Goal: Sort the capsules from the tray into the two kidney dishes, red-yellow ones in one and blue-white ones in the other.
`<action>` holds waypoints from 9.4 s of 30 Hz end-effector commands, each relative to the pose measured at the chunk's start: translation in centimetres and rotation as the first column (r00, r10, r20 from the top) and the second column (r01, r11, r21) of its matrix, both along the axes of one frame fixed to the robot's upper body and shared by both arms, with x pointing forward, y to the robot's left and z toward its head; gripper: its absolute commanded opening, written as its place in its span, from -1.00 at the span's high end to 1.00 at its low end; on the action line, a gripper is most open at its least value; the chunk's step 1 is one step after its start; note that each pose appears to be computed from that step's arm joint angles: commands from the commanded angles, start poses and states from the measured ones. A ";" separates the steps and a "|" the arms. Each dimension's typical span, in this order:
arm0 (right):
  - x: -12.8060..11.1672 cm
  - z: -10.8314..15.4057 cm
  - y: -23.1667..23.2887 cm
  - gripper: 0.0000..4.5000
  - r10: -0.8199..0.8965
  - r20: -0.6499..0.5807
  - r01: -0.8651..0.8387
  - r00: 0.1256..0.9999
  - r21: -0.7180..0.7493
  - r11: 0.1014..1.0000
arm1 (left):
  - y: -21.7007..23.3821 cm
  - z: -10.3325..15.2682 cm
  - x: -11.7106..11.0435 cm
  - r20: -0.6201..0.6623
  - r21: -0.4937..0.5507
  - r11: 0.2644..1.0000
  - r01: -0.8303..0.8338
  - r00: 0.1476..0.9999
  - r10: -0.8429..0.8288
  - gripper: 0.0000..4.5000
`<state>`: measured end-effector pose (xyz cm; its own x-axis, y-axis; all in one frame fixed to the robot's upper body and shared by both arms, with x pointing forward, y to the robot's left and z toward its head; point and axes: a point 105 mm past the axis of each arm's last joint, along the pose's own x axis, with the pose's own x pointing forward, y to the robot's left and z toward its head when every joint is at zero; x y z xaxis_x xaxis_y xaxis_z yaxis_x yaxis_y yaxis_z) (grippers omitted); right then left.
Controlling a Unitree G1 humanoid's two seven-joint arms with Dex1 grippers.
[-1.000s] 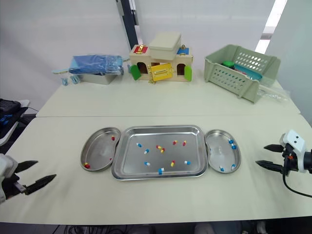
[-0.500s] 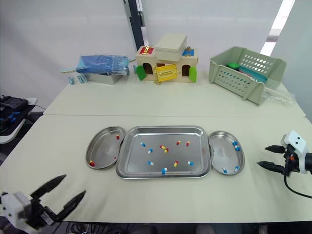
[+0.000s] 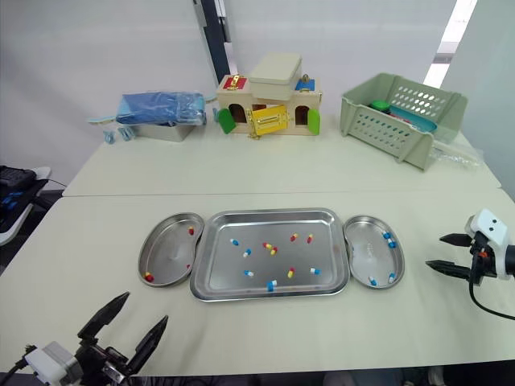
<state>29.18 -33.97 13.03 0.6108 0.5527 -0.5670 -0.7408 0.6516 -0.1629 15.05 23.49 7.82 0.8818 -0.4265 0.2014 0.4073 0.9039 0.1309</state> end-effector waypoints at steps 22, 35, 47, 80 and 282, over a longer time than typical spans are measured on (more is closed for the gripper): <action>0.2 1.1 0.0 -0.98 0.024 0.033 -0.023 0.999 -0.024 0.999 | -1.1 0.5 -1.2 -0.021 -0.036 0.994 0.101 0.995 -0.102 -1.00; -0.2 7.6 4.4 -0.98 0.202 0.102 -0.211 0.974 0.083 0.974 | -0.8 0.8 -1.6 0.003 -0.040 0.994 0.101 0.995 -0.101 -1.00; 1.1 9.1 25.4 -0.98 0.450 0.198 -0.478 0.871 0.126 0.869 | -0.6 1.3 -1.3 0.011 -0.058 0.994 0.089 0.996 -0.089 -1.00; 5.6 -0.6 43.1 -0.98 0.343 0.151 -0.349 0.927 0.011 0.937 | -1.4 1.1 -1.3 0.012 -0.056 0.997 0.055 0.998 -0.054 -1.00; 1.9 2.8 19.0 0.99 0.436 0.127 -0.439 0.891 -0.007 0.899 | -6.2 0.5 -0.7 0.021 0.109 0.853 0.510 0.857 -0.514 -1.00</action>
